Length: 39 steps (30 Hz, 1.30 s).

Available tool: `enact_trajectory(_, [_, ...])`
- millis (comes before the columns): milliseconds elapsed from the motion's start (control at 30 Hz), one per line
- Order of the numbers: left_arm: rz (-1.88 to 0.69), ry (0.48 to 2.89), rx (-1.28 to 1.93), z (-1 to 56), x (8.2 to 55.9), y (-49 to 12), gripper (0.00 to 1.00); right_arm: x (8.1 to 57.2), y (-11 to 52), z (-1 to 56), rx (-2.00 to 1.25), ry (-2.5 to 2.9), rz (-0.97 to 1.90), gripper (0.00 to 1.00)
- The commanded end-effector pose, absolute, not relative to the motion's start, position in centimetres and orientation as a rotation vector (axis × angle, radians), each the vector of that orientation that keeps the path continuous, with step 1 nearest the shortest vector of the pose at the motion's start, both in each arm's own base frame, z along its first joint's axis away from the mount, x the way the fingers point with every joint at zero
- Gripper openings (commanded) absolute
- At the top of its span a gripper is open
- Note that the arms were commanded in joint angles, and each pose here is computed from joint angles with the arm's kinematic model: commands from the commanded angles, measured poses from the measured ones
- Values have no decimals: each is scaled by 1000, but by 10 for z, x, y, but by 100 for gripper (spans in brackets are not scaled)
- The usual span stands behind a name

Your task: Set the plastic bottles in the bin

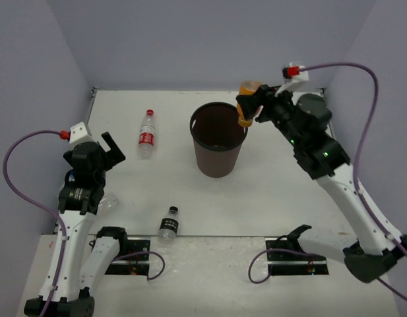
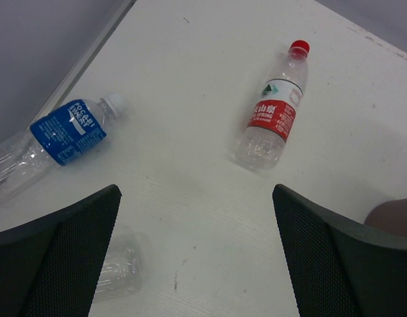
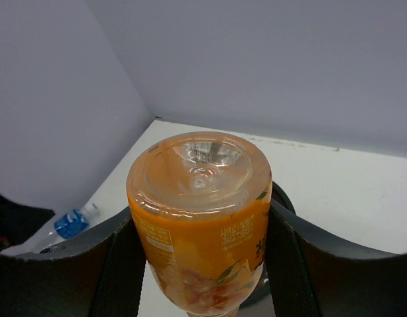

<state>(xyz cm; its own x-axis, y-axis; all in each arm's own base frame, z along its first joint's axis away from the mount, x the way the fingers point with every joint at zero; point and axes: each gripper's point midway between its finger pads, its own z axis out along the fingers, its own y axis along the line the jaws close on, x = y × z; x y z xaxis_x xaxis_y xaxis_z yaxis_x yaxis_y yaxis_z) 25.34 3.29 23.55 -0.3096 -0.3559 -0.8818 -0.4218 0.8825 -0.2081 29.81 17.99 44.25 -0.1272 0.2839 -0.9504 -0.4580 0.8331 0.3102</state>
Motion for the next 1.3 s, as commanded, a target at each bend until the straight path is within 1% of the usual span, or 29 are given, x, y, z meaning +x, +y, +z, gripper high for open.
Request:
enact_trajectory(0, [79, 1920, -584, 234, 252, 34, 100, 360, 198, 421, -102, 1649, 442, 15])
enact_trajectory(67, [73, 1930, -577, 232, 253, 33, 100, 376, 208, 405, -83, 1701, 433, 16])
enact_trajectory(133, [74, 1940, -574, 230, 254, 32, 100, 382, 219, 388, -79, 1744, 456, 17])
enact_trajectory(167, [78, 1946, -575, 229, 254, 32, 100, 384, 227, 382, -94, 1755, 481, 20])
enact_trajectory(267, [96, 1974, -588, 223, 255, 34, 100, 391, 244, 344, -132, 1857, 473, 33])
enact_trajectory(367, [89, 1988, -580, 221, 257, 32, 100, 396, 247, 330, -96, 1926, 445, 47])
enact_trajectory(467, [94, 1987, -584, 221, 256, 33, 100, 394, 247, 326, -65, 1928, 464, 74])
enact_trajectory(500, [95, 1985, -584, 221, 256, 33, 100, 392, 247, 328, -56, 1919, 480, 80])
enact_trajectory(567, [97, 1977, -587, 222, 256, 34, 100, 388, 245, 335, -39, 1898, 502, 87])
enact_trajectory(600, [96, 1977, -588, 222, 255, 34, 100, 386, 244, 337, -33, 1893, 508, 87])
enact_trajectory(667, [103, 1980, -591, 220, 255, 34, 100, 382, 242, 343, -26, 1878, 524, 94])
enact_trajectory(767, [122, 1994, -604, 217, 255, 37, 100, 376, 238, 351, -14, 1857, 539, 99])
enact_trajectory(1000, [132, 2036, -604, 209, 256, 36, 100, 357, 226, 378, -2, 1809, 570, 99])
enact_trajectory(1067, [117, 2035, -596, 210, 257, 33, 100, 342, 212, 393, 25, 1771, 579, 99])
enact_trajectory(1167, [64, 2040, -552, 213, 261, 25, 100, 325, 190, 397, 94, 1758, 556, 99])
enact_trajectory(1200, [-28, 2069, -485, 211, 264, 9, 100, 321, 182, 388, 118, 1772, 535, 99])
enact_trajectory(1233, [-25, 2074, -466, 210, 265, 8, 100, 317, 173, 385, 149, 1766, 517, 99])
enact_trajectory(1267, [-138, 2122, -399, 204, 266, -12, 100, 310, 162, 380, 186, 1766, 495, 99])
